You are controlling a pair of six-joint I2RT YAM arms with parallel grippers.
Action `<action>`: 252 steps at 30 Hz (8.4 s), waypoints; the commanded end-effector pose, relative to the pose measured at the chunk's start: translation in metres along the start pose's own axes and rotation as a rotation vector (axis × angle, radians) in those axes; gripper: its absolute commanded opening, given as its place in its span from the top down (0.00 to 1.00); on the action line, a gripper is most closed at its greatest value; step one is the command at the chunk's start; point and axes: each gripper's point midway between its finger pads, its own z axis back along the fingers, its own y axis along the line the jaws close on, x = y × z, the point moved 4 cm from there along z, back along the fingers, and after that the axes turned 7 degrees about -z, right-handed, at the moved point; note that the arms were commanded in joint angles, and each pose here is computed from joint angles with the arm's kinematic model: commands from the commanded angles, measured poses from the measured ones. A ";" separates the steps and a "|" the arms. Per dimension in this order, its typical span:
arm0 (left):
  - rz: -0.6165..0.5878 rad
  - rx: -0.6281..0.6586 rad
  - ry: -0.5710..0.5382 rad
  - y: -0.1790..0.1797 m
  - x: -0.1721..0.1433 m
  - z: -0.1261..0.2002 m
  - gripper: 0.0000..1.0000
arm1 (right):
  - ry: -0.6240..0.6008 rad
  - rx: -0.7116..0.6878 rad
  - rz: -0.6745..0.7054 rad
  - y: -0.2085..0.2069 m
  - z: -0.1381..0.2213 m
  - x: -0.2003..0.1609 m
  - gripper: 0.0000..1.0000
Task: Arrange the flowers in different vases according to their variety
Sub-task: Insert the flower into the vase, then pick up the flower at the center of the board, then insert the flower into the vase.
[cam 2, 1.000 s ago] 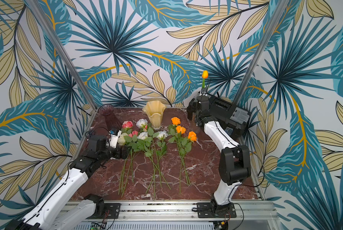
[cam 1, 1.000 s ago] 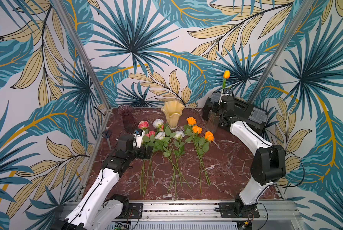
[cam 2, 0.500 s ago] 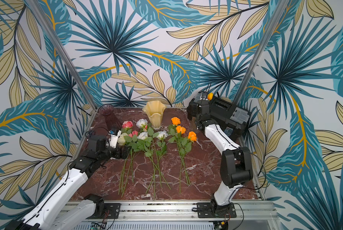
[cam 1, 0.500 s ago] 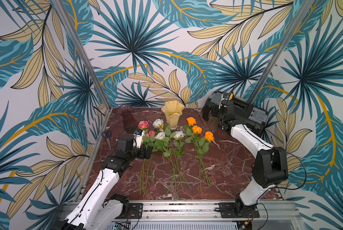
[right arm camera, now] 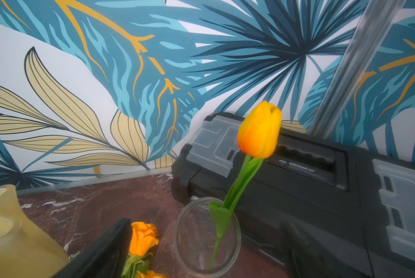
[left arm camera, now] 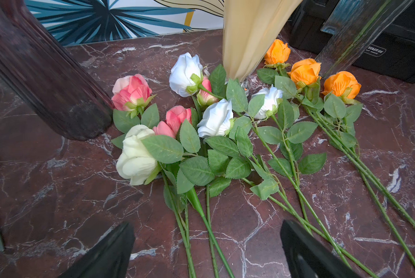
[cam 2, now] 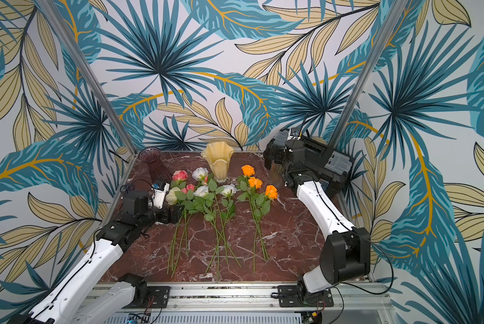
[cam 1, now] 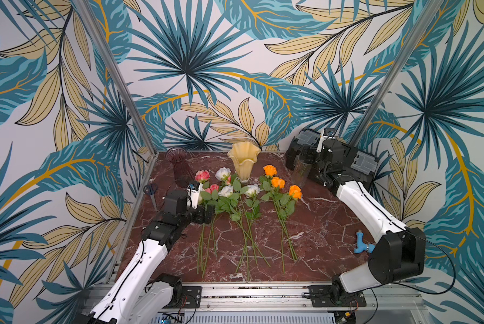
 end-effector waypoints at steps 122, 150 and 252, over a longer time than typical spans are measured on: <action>0.015 0.060 -0.005 0.007 0.007 0.007 0.00 | 1.056 -0.251 0.114 -0.023 0.107 -0.324 0.69; 0.010 0.063 -0.010 0.007 0.007 0.008 0.00 | 1.135 -0.163 0.099 -0.009 0.108 -0.332 1.00; 0.005 0.009 0.013 0.001 0.005 0.002 0.00 | 0.379 -0.037 -0.192 0.037 0.001 -0.004 0.25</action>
